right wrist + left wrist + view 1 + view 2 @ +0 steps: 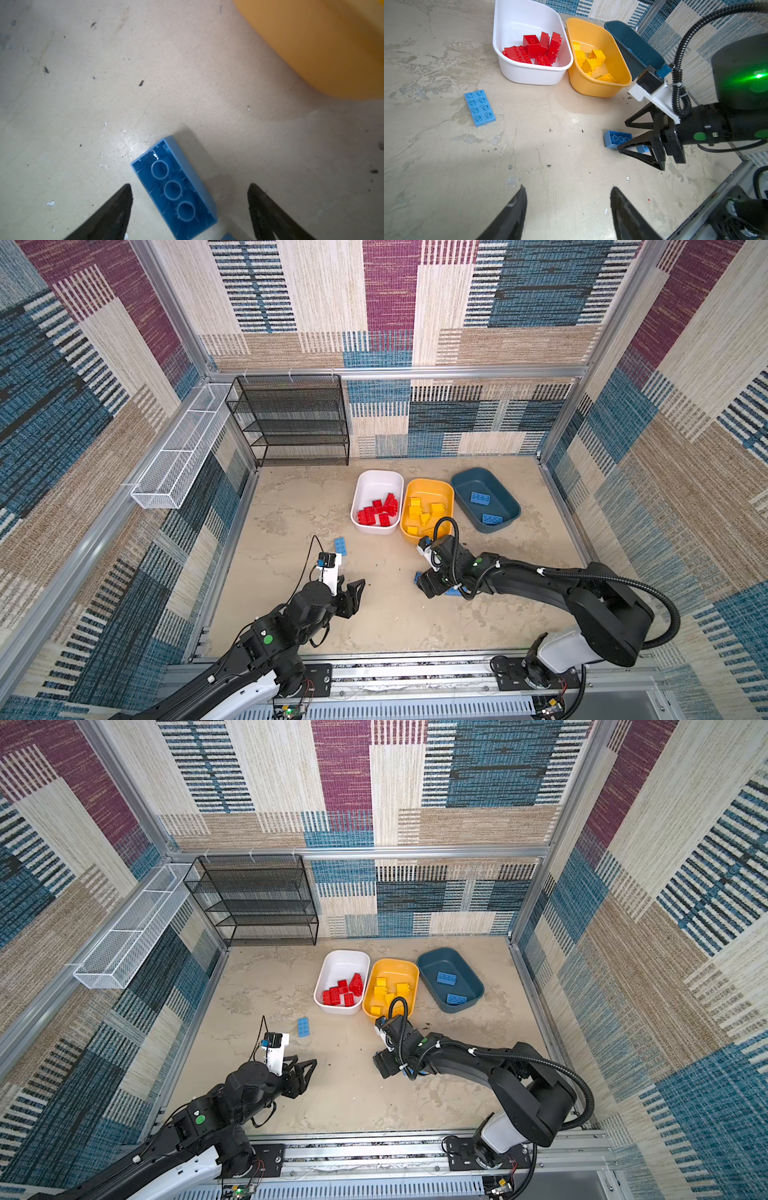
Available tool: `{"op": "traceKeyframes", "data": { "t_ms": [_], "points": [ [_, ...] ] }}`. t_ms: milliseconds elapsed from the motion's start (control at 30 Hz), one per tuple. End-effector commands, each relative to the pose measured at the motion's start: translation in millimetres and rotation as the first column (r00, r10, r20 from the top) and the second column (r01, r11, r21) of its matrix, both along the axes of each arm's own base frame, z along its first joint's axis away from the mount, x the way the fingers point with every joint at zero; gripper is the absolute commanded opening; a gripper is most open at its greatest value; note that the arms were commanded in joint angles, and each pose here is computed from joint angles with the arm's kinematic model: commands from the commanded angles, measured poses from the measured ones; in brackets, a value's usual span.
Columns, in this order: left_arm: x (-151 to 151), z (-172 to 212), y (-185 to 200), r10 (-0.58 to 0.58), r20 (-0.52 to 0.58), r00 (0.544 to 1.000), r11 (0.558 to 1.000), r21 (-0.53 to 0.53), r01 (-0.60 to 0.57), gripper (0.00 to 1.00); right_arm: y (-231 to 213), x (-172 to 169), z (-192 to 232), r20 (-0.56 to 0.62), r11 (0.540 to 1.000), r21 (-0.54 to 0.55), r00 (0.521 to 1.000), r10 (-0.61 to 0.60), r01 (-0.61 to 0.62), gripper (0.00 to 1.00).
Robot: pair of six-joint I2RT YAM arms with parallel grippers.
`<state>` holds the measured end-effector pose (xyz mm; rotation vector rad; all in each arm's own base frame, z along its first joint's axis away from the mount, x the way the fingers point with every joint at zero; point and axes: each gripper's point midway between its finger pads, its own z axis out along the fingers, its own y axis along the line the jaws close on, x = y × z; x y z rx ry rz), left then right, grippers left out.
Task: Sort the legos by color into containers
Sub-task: 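Grasp a blue brick beside the yellow tub with the right gripper while the left withdraws, then carry the blue brick into the teal tub and open the right gripper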
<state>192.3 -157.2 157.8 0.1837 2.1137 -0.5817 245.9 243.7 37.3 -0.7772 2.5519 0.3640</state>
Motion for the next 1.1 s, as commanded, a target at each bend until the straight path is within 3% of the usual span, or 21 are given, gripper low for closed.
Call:
{"op": "traceKeyframes", "data": {
  "t_ms": [0,67,367,533,667,833,1067],
  "points": [
    [1,-4,3,0.013,-0.005,1.0,1.0,0.019,-0.013,0.65,3,11,1,0.041,1.0,-0.007,0.999,-0.016,0.017,0.77],
    [1,-5,3,0.014,-0.006,1.0,1.0,0.019,-0.013,0.65,3,11,-3,0.039,1.0,-0.024,0.999,-0.015,0.016,0.68],
    [2,-2,3,0.015,0.0,1.0,1.0,0.018,-0.015,0.65,-1,13,-5,0.047,0.997,-0.038,0.996,-0.073,0.074,0.51],
    [1,-4,2,0.011,-0.009,1.0,1.0,0.02,-0.011,0.65,0,15,-1,0.05,0.995,-0.03,0.994,-0.096,0.098,0.34],
    [0,-1,3,0.012,-0.006,1.0,1.0,0.011,-0.012,0.65,1,17,10,0.053,0.994,-0.026,0.993,-0.107,0.108,0.33],
    [1,1,4,0.016,0.004,1.0,1.0,0.012,-0.016,0.65,10,31,60,0.113,0.989,0.069,0.984,-0.136,0.128,0.37],
    [1,-8,4,0.016,-0.022,1.0,0.999,0.037,-0.015,0.65,-20,96,128,0.161,0.945,0.217,0.946,-0.281,0.244,0.38]
  ]
}}
